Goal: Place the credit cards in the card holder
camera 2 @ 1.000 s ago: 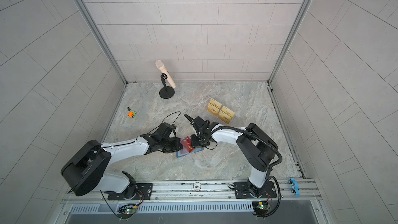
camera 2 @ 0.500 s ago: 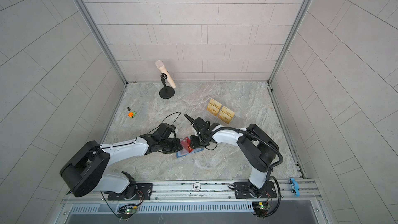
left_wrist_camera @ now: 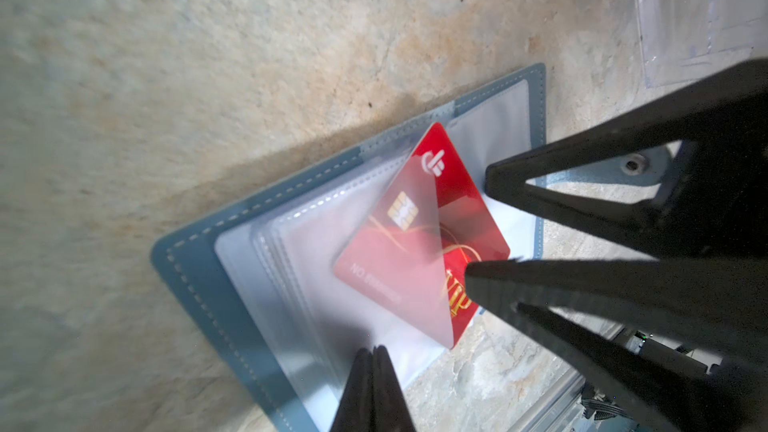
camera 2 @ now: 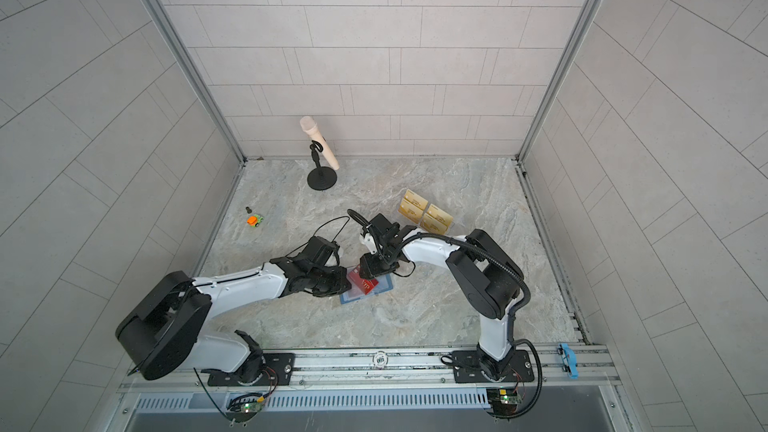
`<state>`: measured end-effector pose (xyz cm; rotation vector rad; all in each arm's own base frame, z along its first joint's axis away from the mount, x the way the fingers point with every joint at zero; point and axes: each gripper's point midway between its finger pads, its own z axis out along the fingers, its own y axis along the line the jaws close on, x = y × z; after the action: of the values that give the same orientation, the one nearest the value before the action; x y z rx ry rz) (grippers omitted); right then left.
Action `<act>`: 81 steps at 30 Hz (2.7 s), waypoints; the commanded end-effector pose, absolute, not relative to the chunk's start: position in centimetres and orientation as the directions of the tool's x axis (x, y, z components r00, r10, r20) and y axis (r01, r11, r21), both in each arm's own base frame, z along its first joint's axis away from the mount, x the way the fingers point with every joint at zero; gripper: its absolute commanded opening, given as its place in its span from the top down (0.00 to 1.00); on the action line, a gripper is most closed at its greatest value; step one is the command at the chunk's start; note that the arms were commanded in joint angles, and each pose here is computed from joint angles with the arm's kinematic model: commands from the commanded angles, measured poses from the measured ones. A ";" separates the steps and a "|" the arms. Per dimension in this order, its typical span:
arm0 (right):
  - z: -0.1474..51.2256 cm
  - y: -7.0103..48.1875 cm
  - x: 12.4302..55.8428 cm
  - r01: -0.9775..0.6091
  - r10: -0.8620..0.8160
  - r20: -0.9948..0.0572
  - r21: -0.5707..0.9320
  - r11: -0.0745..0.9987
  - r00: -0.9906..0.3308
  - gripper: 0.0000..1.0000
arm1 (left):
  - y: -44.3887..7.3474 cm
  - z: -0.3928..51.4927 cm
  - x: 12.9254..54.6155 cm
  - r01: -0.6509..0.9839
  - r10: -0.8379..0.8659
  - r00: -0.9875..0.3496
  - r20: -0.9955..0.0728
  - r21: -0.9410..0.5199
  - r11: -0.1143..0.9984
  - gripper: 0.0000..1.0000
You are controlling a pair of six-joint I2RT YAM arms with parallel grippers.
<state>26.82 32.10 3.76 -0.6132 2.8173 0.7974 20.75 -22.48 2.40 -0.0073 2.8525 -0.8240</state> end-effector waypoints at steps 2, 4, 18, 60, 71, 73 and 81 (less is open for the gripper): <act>2.5 31.5 26.4 -0.472 -0.427 -0.206 0.463 0.750 -0.880 0.48 | -21.3 1.6 20.0 0.034 -0.035 -0.990 -0.137 -0.467 0.884 0.92; 2.1 31.6 26.5 -0.466 -0.427 -0.196 0.481 0.743 -0.883 0.49 | -21.3 1.6 20.0 0.035 -0.033 -0.990 -0.138 -0.463 0.886 0.92; 0.9 32.0 24.3 -0.389 -0.408 -0.125 0.633 0.669 -0.904 0.55 | -21.3 1.7 20.1 0.032 -0.035 -0.990 -0.137 -0.458 0.888 0.92; 1.3 30.9 25.8 -0.271 -0.228 -0.165 0.759 0.592 -0.960 1.00 | -21.0 1.6 20.0 0.024 -0.039 -0.991 -0.131 -0.446 0.895 0.92; 0.7 30.1 26.8 -0.184 -0.058 -0.187 0.780 0.599 -0.981 1.00 | -21.1 1.5 19.9 0.021 -0.040 -0.991 -0.126 -0.449 0.893 0.93; 0.6 30.0 26.9 -0.177 -0.040 -0.191 0.781 0.598 -0.981 1.00 | -21.1 1.4 19.9 0.021 -0.039 -0.991 -0.124 -0.449 0.893 0.93; 1.1 29.4 27.3 -0.171 0.006 -0.220 0.776 0.607 -0.976 1.00 | -21.1 1.7 20.0 0.024 -0.038 -0.991 -0.129 -0.450 0.893 0.93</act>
<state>26.10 31.27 2.98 -0.2797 2.5884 1.4712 20.61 -22.00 2.36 -0.0134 2.8806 -0.7760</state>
